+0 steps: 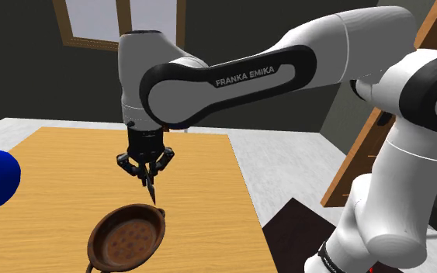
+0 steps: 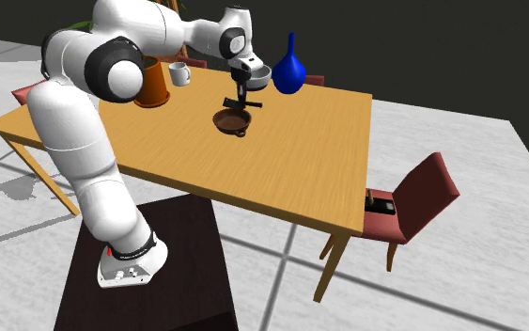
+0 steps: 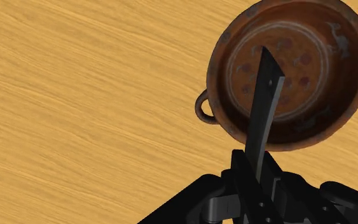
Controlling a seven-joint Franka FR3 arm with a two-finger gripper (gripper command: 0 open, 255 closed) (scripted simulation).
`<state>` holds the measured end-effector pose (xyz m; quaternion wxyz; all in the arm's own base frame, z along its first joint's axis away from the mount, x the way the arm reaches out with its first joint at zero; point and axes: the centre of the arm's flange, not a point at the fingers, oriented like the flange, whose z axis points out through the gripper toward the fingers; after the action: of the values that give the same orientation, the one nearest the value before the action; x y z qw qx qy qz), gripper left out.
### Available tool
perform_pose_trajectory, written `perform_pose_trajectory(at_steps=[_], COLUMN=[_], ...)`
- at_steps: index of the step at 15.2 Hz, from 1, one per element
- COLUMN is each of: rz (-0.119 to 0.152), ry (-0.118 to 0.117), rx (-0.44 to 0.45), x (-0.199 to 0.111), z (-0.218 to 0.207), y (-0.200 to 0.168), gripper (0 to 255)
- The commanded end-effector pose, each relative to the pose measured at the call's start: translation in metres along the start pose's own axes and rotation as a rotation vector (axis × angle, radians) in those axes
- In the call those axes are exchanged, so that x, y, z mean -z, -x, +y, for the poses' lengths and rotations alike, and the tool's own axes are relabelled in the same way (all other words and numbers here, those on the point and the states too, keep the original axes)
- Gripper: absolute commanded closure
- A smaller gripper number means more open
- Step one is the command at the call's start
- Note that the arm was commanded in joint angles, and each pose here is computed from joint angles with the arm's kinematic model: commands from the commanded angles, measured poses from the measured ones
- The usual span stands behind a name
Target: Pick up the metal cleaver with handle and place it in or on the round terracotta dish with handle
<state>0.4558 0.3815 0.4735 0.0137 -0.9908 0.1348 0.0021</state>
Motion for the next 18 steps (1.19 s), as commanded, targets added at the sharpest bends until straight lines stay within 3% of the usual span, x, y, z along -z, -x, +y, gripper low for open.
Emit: perform_pose_trajectory(at_steps=[1, 5, 18], rz=[0.000, 0.000, 0.000], ry=[0.000, 0.000, 0.000], rx=[-0.002, -0.002, -0.002], x=[0.001, 0.000, -0.068], z=[-0.023, -0.061, -0.059], y=[0.018, 0.046, 0.046], gripper=[255, 255, 255])
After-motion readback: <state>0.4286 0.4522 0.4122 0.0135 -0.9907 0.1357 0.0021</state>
